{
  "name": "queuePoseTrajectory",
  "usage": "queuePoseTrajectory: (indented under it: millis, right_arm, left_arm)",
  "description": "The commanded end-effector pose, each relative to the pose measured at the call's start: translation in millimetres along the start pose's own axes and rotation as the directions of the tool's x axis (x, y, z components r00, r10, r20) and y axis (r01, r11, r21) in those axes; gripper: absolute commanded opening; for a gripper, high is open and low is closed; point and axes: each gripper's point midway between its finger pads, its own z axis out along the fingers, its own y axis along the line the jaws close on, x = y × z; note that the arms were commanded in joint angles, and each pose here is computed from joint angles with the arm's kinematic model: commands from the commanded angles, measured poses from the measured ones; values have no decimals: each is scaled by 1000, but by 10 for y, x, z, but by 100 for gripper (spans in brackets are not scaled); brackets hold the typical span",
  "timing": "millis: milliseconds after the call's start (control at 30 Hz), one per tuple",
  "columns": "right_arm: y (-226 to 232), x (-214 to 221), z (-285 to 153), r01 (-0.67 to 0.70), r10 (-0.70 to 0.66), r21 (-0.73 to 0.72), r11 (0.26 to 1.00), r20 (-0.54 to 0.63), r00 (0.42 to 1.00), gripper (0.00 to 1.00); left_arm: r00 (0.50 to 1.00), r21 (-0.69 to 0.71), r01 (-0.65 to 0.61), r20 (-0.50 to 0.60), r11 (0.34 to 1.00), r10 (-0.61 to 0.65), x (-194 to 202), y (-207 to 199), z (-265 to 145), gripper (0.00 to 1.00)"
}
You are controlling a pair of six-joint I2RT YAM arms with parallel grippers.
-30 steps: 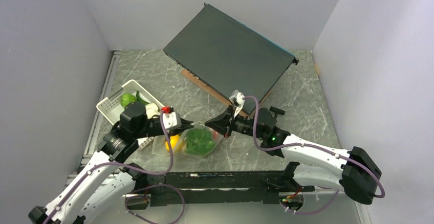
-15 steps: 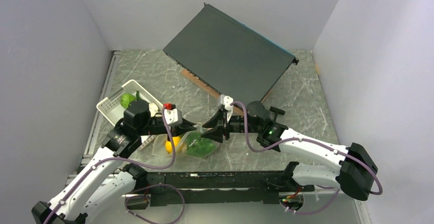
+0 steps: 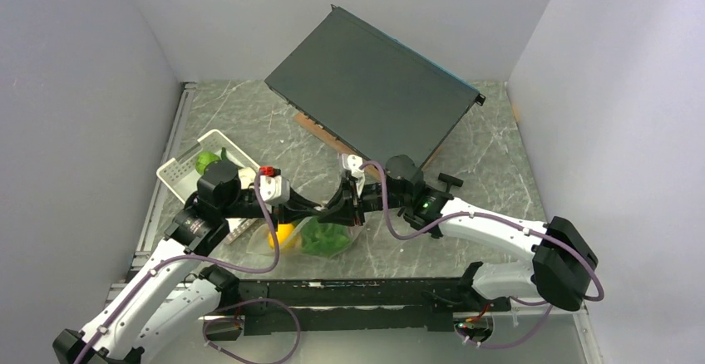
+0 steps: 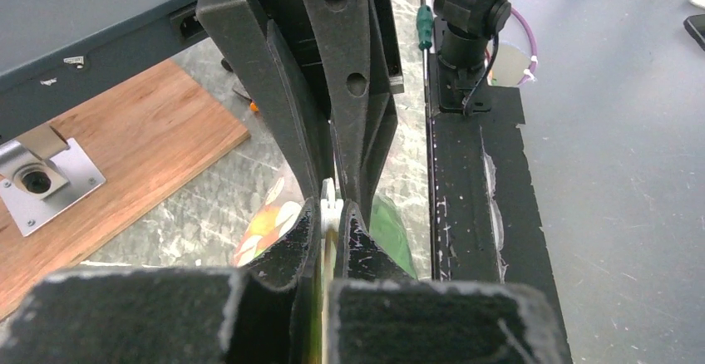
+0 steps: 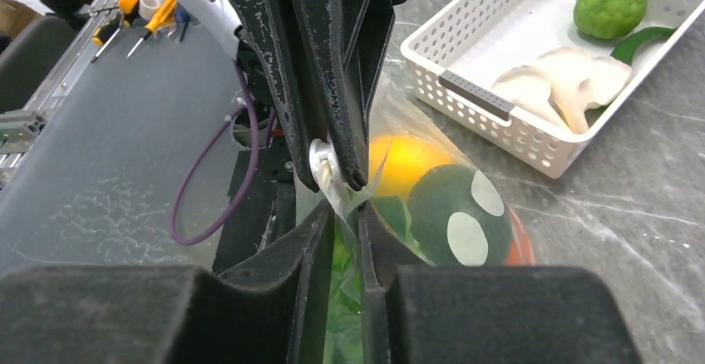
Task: Place the food in the zip-top bag and seal the zipper
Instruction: Zip the zipper food storage bag at the center of the board.
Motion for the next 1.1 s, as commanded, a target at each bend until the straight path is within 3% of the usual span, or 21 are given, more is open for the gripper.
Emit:
queuePoseTrajectory:
  millis: [0,67,100,267,400,667,800,933,1067]
  right_arm:
    - [142,-327,20,73,-66,-75,995,90,994,11]
    - [149,-353,6,67,-60,-70,995,96,994,0]
    - [147,-358,-1,60,-53,-64,996,98,994,0]
    - [133,-341,-32,34,-30,-35,999,103,994,0]
    - [101,-342,-40,30,-28,-13,999,109,994,0]
    - [83,-378,-42,35,-35,0,999,116,993,0]
    - [69,-403,-49,37,-38,15,999,122,992,0]
    - [51,-409,-54,39,-43,31,999,126,991,0]
    - [45,-408,-59,43,-47,33,999,122,991,0]
  left_arm:
    - [998,32,-33,45,999,31,-161,-36,-7,0]
    - [999,13,-18,36,1000,18,-149,1,-7,0]
    - [999,3,-11,31,1000,11,-141,22,-9,2]
    - [1000,-58,11,15,998,-10,-97,115,-35,35]
    - [1000,-75,8,19,997,-7,-91,122,-55,46]
    - [999,-35,13,41,999,-12,-124,73,-31,38]
    - [999,9,47,17,999,-48,-67,41,4,26]
    - [998,18,66,1,998,-66,-27,43,14,24]
    - [998,28,62,3,998,-62,-29,24,14,11]
